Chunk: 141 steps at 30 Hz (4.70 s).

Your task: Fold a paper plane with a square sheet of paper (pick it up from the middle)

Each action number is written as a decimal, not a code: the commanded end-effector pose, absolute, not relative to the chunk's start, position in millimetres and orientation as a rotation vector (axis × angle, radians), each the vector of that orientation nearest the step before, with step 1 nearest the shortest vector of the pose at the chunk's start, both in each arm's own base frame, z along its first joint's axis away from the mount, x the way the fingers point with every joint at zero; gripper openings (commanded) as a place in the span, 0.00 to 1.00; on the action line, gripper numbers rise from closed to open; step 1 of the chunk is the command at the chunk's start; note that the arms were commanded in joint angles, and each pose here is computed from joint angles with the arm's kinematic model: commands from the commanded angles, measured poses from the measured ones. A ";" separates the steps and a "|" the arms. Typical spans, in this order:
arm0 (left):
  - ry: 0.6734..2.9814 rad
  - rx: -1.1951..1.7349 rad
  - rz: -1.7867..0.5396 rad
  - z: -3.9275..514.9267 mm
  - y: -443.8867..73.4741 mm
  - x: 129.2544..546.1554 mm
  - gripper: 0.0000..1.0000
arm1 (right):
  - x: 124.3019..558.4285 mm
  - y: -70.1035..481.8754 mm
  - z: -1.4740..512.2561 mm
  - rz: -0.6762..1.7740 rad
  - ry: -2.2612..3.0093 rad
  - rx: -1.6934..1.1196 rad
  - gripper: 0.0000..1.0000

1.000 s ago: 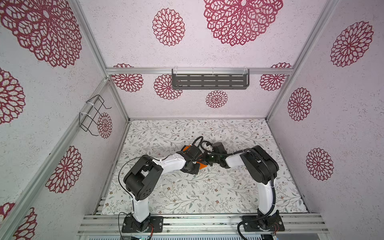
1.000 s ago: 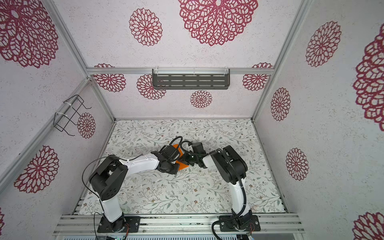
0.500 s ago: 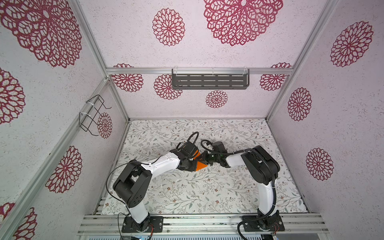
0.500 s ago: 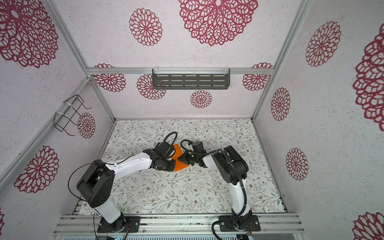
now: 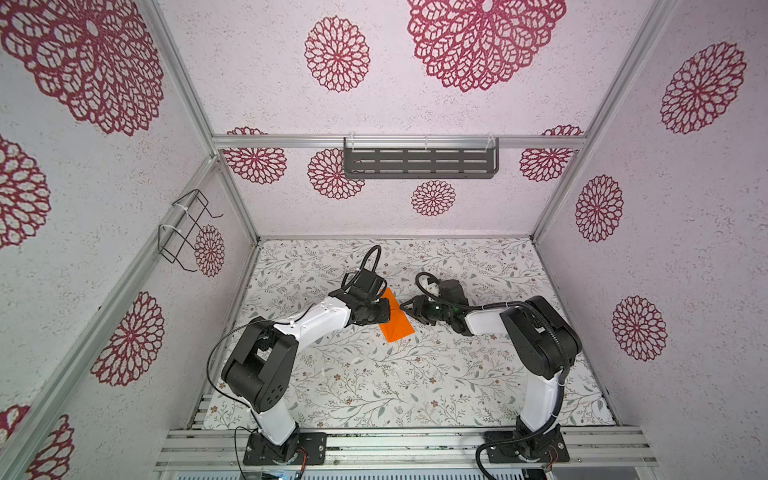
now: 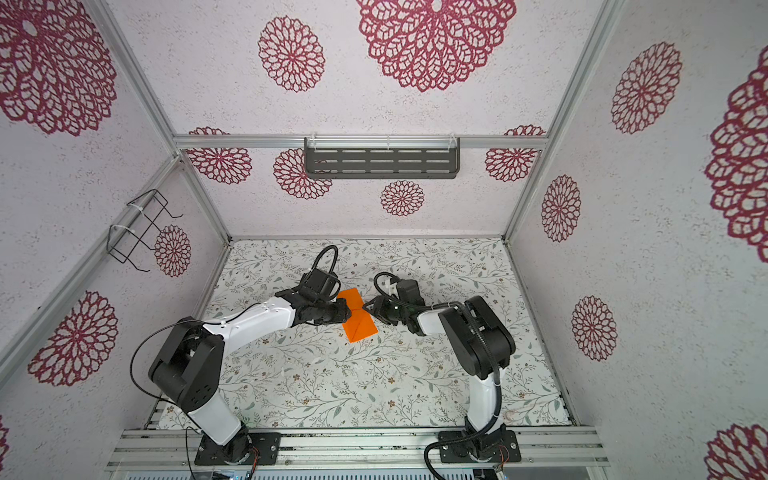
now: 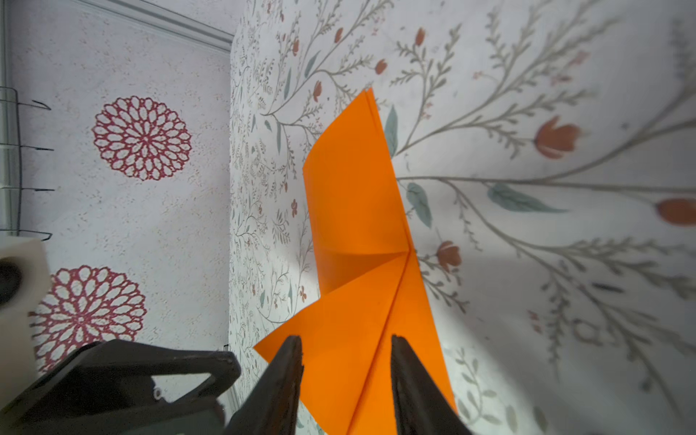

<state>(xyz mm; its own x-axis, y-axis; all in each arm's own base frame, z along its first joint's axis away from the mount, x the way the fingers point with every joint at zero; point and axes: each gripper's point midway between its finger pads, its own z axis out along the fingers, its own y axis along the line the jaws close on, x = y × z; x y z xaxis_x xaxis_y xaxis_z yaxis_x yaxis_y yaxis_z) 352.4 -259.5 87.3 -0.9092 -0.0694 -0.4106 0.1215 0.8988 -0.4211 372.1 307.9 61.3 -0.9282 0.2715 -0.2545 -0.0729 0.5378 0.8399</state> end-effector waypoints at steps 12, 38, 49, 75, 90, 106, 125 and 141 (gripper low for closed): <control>2.711 -0.064 -0.529 43.5 -244.5 370.4 0.26 | 366.9 320.6 67.8 1.398 2.415 0.067 0.47; 2.873 -0.235 -0.460 -8.0 -216.3 354.6 0.11 | 361.2 343.9 37.0 1.402 2.581 0.121 0.43; 2.928 -0.305 -0.551 -26.1 -214.1 348.2 0.11 | 352.6 357.1 45.9 1.507 2.594 0.137 0.40; 2.528 -0.515 -0.993 107.5 -190.7 368.5 0.59 | 364.3 370.7 126.1 1.739 2.217 0.022 0.02; 2.102 -0.378 -1.501 181.9 -226.8 351.6 0.90 | 361.6 374.7 206.4 1.942 2.037 0.013 0.03; 2.085 -0.366 -1.526 185.5 -234.8 357.3 0.49 | 361.3 371.3 221.1 2.026 1.981 0.051 0.04; 2.264 -0.390 -1.229 148.2 -204.1 362.0 0.02 | 378.3 329.3 179.1 1.717 2.122 0.145 0.41; 2.729 -0.242 0.656 151.1 -45.7 333.8 0.02 | 399.5 191.6 160.1 0.626 2.233 0.216 0.79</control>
